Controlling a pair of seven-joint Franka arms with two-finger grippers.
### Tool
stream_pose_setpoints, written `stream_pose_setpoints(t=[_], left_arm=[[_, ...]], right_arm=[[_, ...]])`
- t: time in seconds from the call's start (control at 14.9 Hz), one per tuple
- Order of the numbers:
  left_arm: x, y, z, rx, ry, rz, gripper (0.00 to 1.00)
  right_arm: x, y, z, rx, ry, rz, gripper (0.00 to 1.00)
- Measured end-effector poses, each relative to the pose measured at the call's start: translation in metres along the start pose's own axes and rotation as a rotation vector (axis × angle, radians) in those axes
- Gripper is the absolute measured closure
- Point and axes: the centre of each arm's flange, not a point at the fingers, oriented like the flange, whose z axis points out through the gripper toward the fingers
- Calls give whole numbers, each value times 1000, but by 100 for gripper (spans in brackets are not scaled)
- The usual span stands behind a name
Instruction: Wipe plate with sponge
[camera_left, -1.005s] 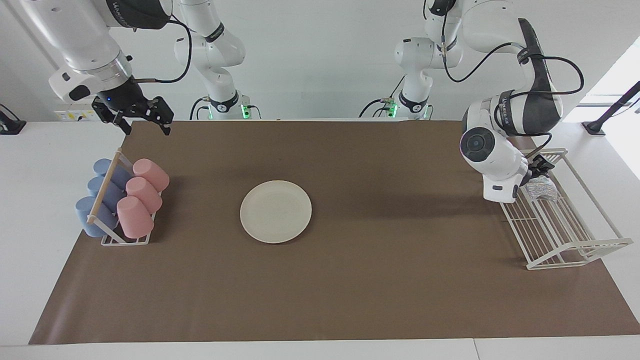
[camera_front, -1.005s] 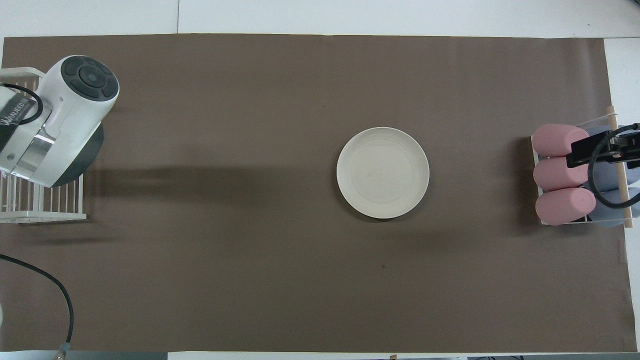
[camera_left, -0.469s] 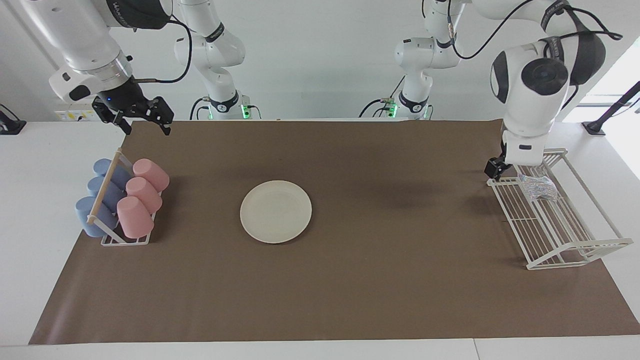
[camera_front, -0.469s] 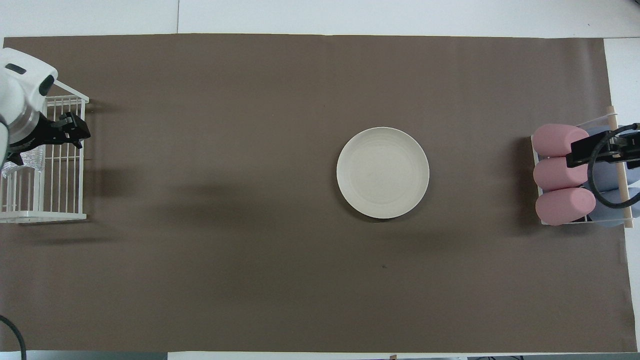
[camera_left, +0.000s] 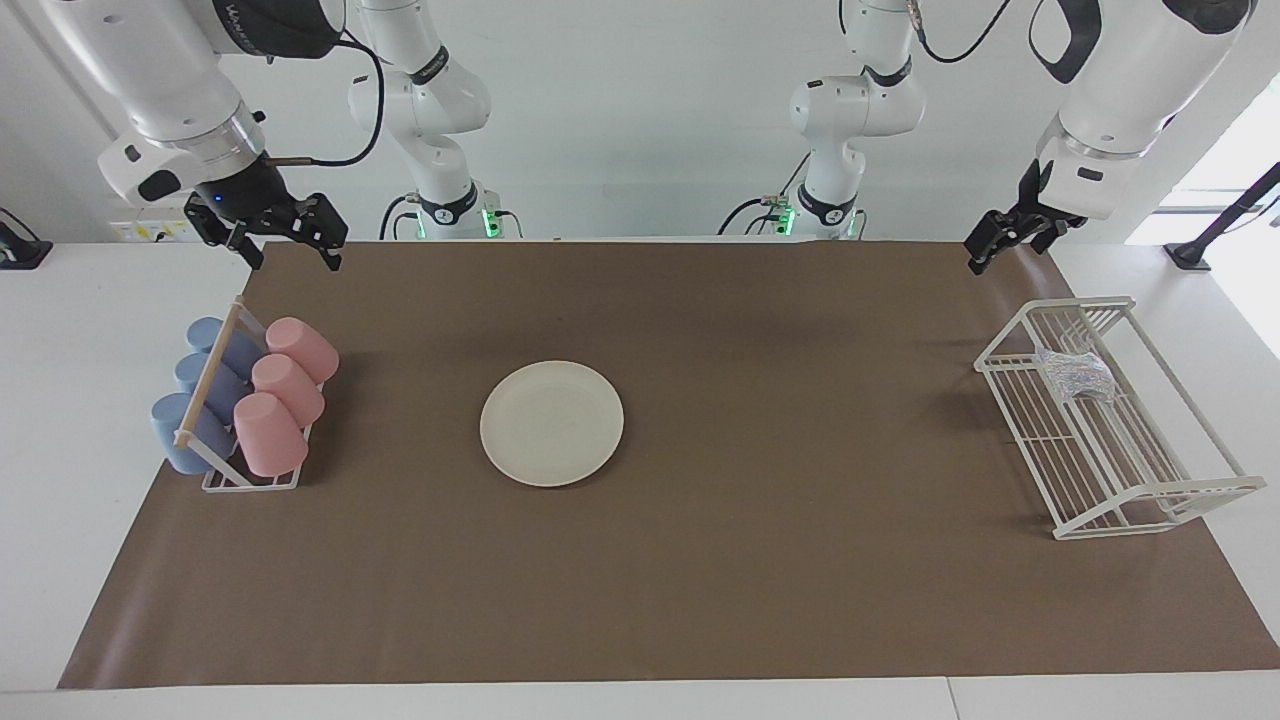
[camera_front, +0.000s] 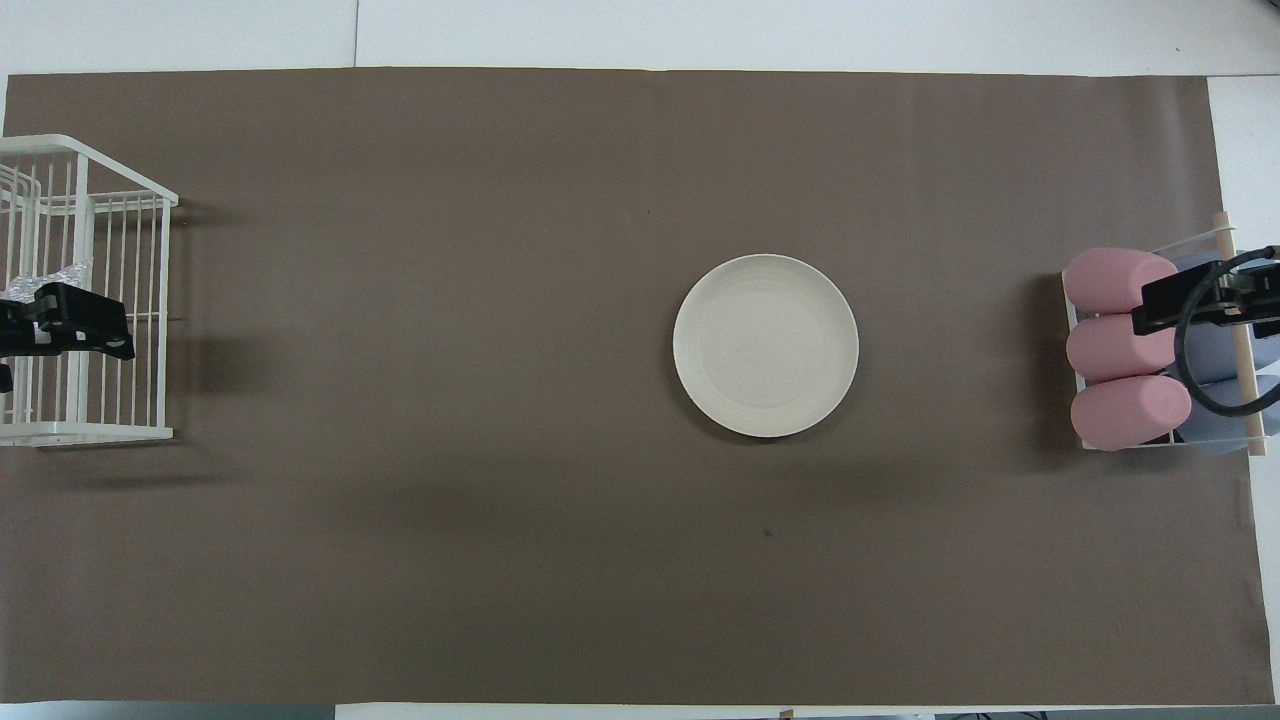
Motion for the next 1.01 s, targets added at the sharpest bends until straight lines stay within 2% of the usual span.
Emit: stream_pose_setpoints(t=[0.2, 0.47, 1.01], left_arm=[[1, -1, 2, -44, -18, -5, 0], [-7, 1, -4, -58, -93, 3, 0], [1, 5, -11, -57, -97, 12, 0]], right_arm=[[0, 0, 0, 0, 0, 1, 0], [0, 0, 0, 0, 0, 1, 0], [0, 0, 0, 0, 0, 2, 0]])
